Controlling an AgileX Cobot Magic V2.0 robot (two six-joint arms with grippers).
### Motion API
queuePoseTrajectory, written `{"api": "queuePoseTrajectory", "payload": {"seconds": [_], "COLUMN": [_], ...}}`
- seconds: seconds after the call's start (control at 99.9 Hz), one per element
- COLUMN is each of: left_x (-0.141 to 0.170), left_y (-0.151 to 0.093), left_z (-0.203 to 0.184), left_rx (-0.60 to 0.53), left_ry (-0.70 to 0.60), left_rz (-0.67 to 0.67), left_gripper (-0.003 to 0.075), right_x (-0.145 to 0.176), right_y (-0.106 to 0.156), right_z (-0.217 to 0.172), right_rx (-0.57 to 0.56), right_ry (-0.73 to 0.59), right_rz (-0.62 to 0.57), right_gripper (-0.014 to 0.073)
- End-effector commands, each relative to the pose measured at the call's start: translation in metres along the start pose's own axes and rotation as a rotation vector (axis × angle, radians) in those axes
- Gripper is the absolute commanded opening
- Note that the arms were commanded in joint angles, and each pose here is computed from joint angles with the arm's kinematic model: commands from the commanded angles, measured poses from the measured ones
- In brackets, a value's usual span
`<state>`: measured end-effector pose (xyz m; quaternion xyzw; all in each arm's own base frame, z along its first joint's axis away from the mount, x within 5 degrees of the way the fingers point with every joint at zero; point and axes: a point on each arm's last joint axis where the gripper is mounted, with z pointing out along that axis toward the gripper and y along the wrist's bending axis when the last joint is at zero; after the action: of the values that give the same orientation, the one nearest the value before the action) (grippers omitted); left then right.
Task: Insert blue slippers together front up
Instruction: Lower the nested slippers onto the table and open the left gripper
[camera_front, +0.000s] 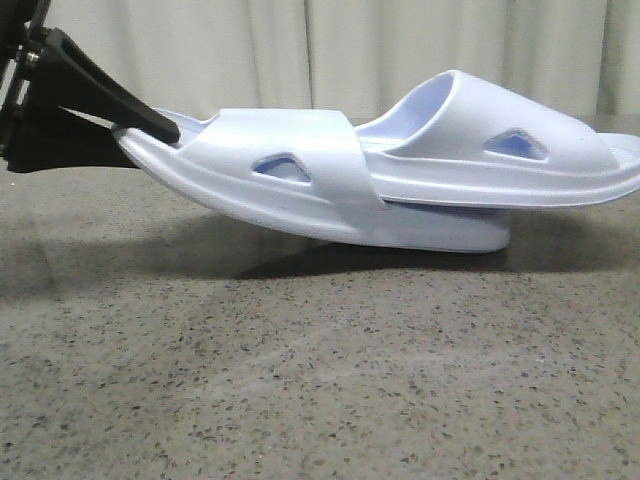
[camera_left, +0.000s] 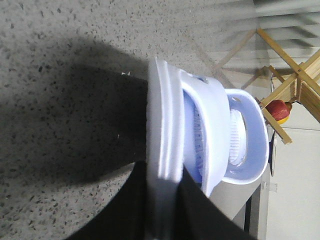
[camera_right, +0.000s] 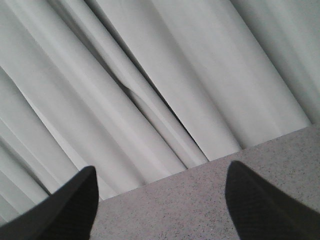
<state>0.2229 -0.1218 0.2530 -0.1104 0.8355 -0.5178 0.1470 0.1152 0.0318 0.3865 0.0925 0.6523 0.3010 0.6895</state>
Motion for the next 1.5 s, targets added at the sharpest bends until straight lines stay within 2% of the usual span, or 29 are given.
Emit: {"api": "queuePoseTrajectory", "payload": {"seconds": [0.0,0.12,0.41,0.711,1.021,1.211,1.331,1.492], "left_x": [-0.001,-0.001,-0.004,-0.011,-0.024,-0.034,-0.036,-0.023], "left_y": [-0.016,-0.016,-0.014,-0.010,-0.002,0.000,-0.012,-0.042], "left_z": [-0.004,-0.004,-0.004,-0.004,-0.007,-0.013,-0.027,-0.062], "left_rx": [0.066,0.064,0.047,-0.004,-0.117,-0.224,-0.244,-0.235], "left_ry": [-0.009,-0.013,-0.037,-0.113,-0.244,-0.349,-0.452,-0.608], "left_rz": [0.010,0.010,0.013,0.096,0.279,0.491,0.616,0.825], "left_gripper": [0.0016,0.0033,0.0285,0.0436,0.0450,0.0449,0.0446,0.0447], "right_x": [-0.017,-0.017,-0.017,-0.016,-0.016,-0.016,-0.015,-0.011], "right_y": [0.008,0.008,0.008,0.008,0.008,0.008,0.007,0.005], "right_z": [-0.002,-0.002,-0.002,-0.002,-0.002,-0.002,-0.002,-0.001], "right_rx": [-0.039,-0.039,-0.039,-0.036,-0.034,-0.032,-0.029,-0.002], "right_ry": [-0.105,-0.105,-0.105,-0.096,-0.091,-0.090,-0.084,-0.040], "right_rz": [-0.026,-0.028,-0.028,-0.028,-0.028,-0.055,-0.087,-0.206], "right_gripper": [0.0468,0.0468,0.0468,0.0468,0.0468,0.0468,0.0468,0.0468]}}
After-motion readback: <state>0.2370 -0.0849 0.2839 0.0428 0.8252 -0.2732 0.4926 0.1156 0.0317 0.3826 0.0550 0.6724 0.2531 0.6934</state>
